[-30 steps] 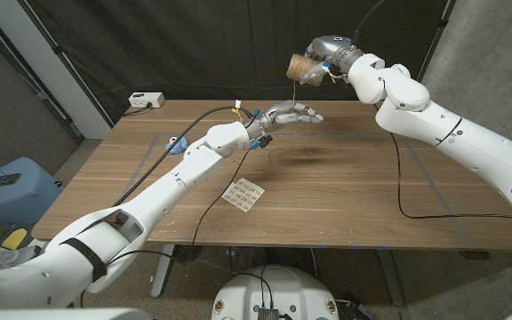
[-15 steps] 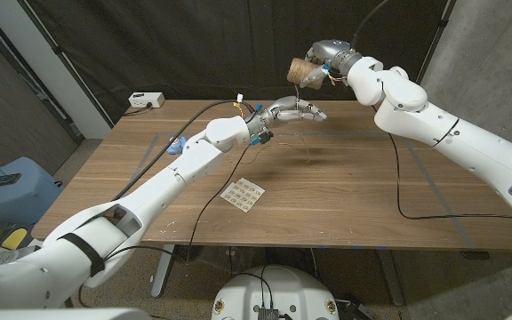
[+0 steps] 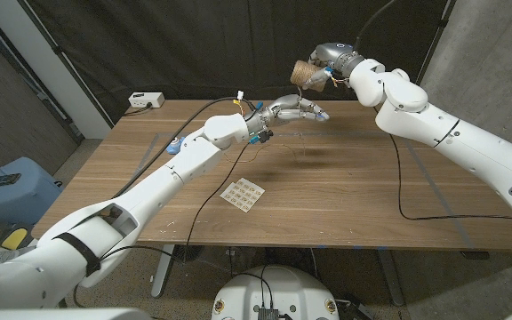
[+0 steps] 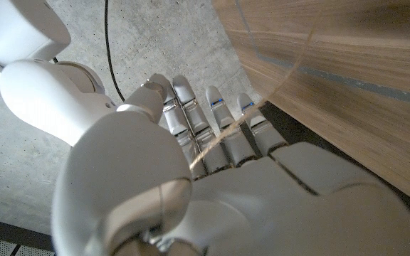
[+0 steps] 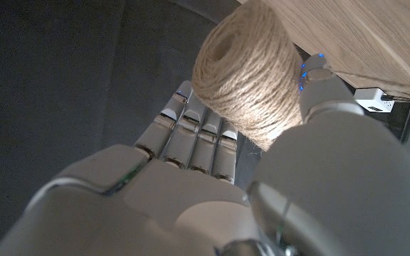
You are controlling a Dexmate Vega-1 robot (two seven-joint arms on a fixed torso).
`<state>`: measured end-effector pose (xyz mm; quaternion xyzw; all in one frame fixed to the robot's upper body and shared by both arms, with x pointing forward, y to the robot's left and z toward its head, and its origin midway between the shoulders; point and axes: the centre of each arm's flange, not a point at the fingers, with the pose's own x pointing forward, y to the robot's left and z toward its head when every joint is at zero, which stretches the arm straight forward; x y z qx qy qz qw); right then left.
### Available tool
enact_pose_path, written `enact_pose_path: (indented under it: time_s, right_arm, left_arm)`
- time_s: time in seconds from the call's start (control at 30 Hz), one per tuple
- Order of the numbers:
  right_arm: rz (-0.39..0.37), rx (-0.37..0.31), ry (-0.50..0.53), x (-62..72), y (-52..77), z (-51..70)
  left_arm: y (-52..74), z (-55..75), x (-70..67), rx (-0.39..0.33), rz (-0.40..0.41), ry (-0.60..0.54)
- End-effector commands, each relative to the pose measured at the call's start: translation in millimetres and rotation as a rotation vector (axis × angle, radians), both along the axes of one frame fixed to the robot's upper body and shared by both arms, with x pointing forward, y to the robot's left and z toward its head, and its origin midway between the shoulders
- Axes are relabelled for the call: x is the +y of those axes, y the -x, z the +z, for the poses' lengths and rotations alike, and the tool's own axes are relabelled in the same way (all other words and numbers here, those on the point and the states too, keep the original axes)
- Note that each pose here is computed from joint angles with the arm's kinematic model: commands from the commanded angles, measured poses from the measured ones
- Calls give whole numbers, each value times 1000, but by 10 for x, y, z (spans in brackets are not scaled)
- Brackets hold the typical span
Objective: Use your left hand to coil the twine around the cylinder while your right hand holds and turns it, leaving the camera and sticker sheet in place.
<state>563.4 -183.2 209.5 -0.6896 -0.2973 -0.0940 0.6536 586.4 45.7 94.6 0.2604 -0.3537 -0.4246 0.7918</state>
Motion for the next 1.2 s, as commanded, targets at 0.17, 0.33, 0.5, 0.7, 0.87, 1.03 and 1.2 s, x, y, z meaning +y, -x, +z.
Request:
enact_pose_path:
  time_s: [0.17, 0.33, 0.5, 0.7, 0.87, 1.03, 1.2]
  right_arm:
    - [-17, 25, -16, -64, -89, -68]
    - [-25, 31, -19, -98, -110, -89]
    - [-33, 36, -23, -143, -121, -130]
    - [-41, 50, -25, -189, -127, -203]
    - [-50, 68, -31, -232, -147, -266]
    - [-53, 85, -36, -259, -172, -335]
    - [-53, 94, -30, -251, -174, -394]
  left_arm:
    - [144, 152, 11, -42, -41, -30]
    - [190, 182, 9, -44, -53, -31]
    - [237, 224, 12, -55, -59, -33]
    - [276, 260, -6, -61, -70, -36]
    - [298, 275, -26, -68, -77, -39]
    - [314, 314, -30, -73, -85, -42]
    - [304, 361, -23, -73, -95, -44]
